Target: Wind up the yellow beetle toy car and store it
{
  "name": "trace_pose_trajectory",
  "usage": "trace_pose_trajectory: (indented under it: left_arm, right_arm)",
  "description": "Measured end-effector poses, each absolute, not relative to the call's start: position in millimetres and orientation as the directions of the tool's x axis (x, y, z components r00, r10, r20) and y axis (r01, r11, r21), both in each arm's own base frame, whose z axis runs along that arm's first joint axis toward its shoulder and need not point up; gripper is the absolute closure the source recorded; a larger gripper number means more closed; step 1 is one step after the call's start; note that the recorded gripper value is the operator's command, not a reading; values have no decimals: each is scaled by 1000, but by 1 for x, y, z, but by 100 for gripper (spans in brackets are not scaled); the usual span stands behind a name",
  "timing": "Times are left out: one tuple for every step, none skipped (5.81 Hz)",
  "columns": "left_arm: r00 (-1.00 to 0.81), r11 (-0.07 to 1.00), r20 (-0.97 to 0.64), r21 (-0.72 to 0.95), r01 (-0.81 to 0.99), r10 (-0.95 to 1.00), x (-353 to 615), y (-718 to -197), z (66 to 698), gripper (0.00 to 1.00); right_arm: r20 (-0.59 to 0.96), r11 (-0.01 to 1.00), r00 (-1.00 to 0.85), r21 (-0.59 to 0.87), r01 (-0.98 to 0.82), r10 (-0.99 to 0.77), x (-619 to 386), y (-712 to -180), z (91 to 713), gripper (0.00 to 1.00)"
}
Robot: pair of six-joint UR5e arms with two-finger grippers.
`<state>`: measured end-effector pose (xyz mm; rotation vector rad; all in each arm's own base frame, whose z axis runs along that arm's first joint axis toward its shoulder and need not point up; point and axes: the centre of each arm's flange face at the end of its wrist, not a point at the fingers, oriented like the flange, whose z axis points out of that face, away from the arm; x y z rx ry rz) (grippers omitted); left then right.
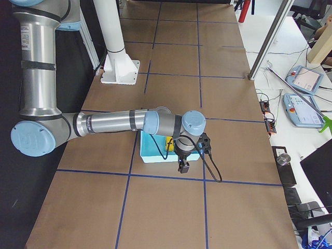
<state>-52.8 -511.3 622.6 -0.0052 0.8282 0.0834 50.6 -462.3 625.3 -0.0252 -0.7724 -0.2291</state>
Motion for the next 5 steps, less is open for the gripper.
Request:
trace_pose_trajectory:
  left_arm:
    - [673,997,-736,29,-77,73,-52,-512,623,0]
    - [673,997,-736,29,-77,74,-52,-512,622,0]
    - [674,997,-735,29,-77,74,-52,-512,623,0]
    - [674,997,-735,28,-78,73,-52,-512,623,0]
    - [674,997,-735,27,-78,73,-52,-512,624,0]
  right_arm:
    - [698,991,711,-13,132,-85,58,-460,630,0]
    - [691,995,722,-83,52,20,60,-460,629,0]
    - [682,992,728,-125,14,75,61,-459,633,0]
    - [675,991,732,-136,6,88,61,-460,647,0]
    - [677,994,732,-111,9,69,60,-463,661,0]
